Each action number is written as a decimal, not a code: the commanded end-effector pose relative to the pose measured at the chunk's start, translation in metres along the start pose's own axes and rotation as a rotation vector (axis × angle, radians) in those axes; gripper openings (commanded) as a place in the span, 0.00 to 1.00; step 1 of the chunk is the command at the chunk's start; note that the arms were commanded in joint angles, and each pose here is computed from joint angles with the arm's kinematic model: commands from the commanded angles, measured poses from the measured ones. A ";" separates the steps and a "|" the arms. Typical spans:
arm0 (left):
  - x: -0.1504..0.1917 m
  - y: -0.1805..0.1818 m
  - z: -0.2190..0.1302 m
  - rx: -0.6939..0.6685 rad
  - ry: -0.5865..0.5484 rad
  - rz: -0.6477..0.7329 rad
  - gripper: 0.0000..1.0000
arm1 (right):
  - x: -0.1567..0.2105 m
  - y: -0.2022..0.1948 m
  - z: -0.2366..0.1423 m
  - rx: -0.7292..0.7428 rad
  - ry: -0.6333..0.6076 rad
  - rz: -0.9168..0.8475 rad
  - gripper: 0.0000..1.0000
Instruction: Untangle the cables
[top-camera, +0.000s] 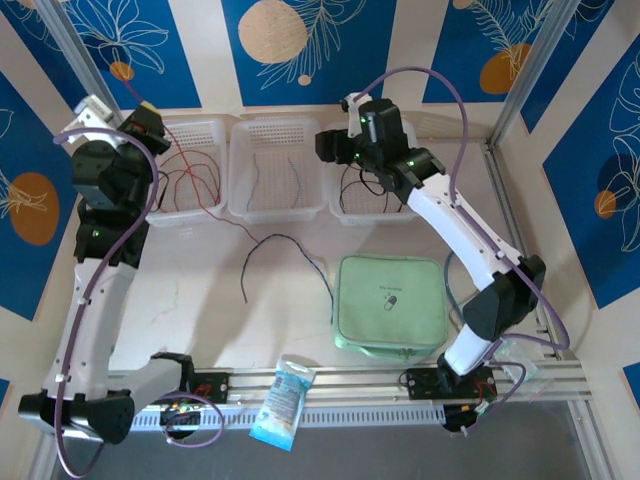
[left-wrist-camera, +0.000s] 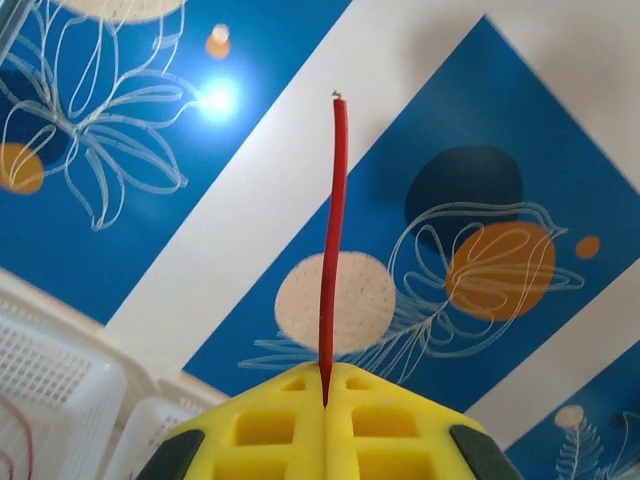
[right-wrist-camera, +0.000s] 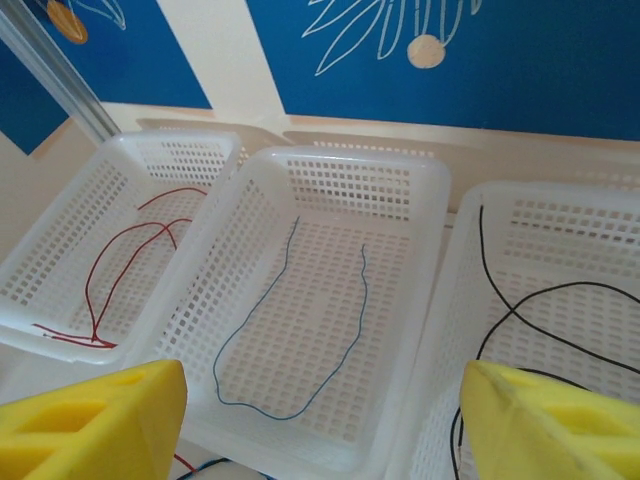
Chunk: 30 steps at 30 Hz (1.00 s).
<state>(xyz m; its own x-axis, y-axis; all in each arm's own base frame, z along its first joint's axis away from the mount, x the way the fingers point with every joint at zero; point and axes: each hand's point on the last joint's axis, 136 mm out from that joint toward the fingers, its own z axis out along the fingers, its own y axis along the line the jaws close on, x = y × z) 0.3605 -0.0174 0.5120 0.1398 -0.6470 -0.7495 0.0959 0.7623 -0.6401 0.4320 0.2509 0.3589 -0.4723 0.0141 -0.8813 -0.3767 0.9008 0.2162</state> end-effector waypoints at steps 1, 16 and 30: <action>-0.050 -0.021 0.003 0.014 -0.162 0.097 0.00 | -0.009 -0.004 -0.019 -0.009 -0.041 0.064 0.73; -0.113 -0.055 0.065 -0.032 -0.391 0.380 0.00 | 0.008 -0.024 -0.059 0.001 -0.052 0.130 0.74; -0.130 -0.050 0.105 -0.077 -0.473 0.457 0.00 | 0.007 -0.044 -0.070 0.032 -0.056 0.151 0.75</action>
<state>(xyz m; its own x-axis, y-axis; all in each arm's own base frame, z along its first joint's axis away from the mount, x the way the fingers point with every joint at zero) 0.4545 0.0165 0.6340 0.4914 -0.2089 -0.8455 -0.1131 0.9473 -0.2997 0.3959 0.1827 0.3691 -0.4722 0.1590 -0.8671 -0.2728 0.9090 0.3152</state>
